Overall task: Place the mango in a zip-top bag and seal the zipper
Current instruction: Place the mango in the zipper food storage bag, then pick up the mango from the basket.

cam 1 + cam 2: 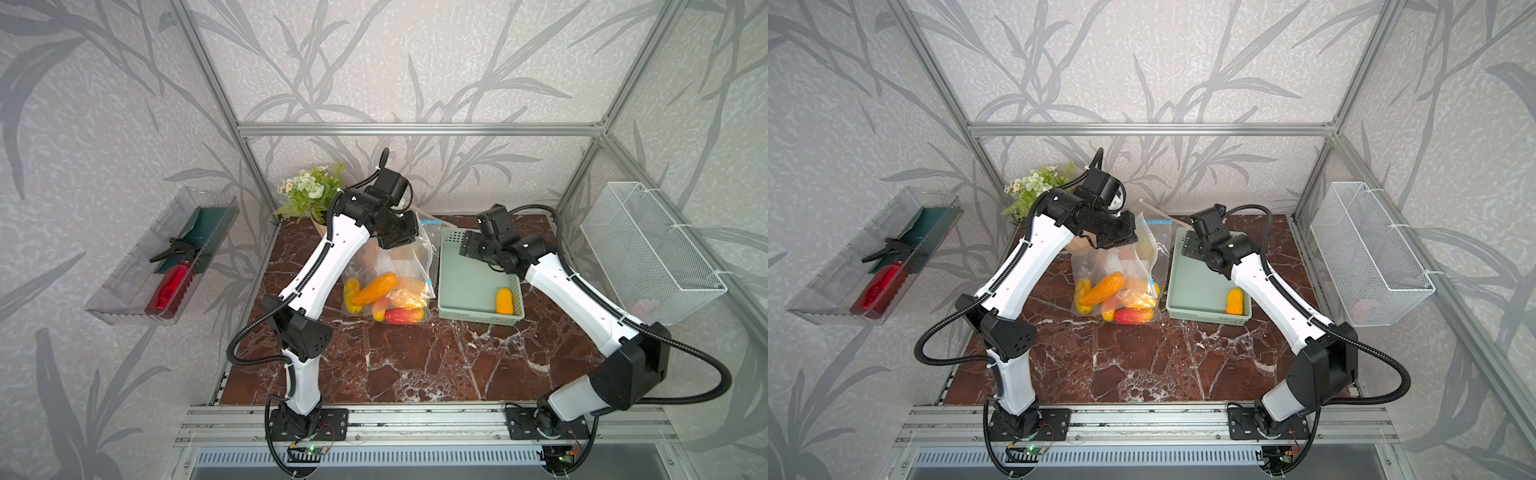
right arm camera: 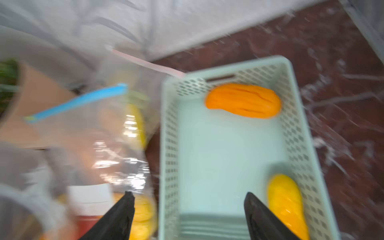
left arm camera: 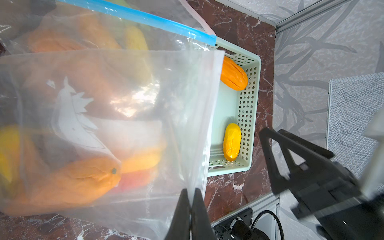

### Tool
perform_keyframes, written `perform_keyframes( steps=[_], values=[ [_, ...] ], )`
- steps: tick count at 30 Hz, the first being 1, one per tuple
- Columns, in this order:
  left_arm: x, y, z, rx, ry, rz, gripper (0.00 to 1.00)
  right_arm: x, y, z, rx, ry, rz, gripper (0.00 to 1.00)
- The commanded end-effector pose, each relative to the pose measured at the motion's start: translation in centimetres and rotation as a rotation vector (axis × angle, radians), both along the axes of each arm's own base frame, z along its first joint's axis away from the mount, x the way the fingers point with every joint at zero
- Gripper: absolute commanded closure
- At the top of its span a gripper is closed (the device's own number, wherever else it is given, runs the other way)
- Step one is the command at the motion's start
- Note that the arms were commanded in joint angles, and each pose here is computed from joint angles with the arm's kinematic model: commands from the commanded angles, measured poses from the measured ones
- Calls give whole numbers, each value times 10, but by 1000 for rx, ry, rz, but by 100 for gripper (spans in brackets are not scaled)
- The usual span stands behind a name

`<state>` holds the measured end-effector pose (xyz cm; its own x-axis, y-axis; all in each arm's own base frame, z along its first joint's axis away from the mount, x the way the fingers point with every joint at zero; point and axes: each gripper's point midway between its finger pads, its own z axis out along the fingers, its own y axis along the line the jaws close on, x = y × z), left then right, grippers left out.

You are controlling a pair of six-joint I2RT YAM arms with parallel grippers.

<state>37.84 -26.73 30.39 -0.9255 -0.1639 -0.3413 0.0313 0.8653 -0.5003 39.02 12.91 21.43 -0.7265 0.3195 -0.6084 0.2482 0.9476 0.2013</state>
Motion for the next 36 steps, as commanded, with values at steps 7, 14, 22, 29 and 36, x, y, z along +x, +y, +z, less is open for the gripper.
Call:
perform_keyframes(
  steps=[7, 14, 22, 29, 36],
  values=[
    [-6, -1, 14, -10, -34, -33, 100, -45, -86, -108, -256, 424, -144, 20],
    [-7, -1, 17, -13, -38, -31, 100, -34, -88, -154, -288, 507, -153, 23],
    [-10, -1, 18, -13, -40, -31, 100, -24, -81, -181, -278, 562, -114, 34],
    [-11, 0, 19, -8, -42, -27, 100, -14, -66, -165, -198, 486, -67, 67],
    [-10, -1, 16, -7, -34, -24, 100, 18, 8, -15, 130, -24, 125, 69]
  ],
)
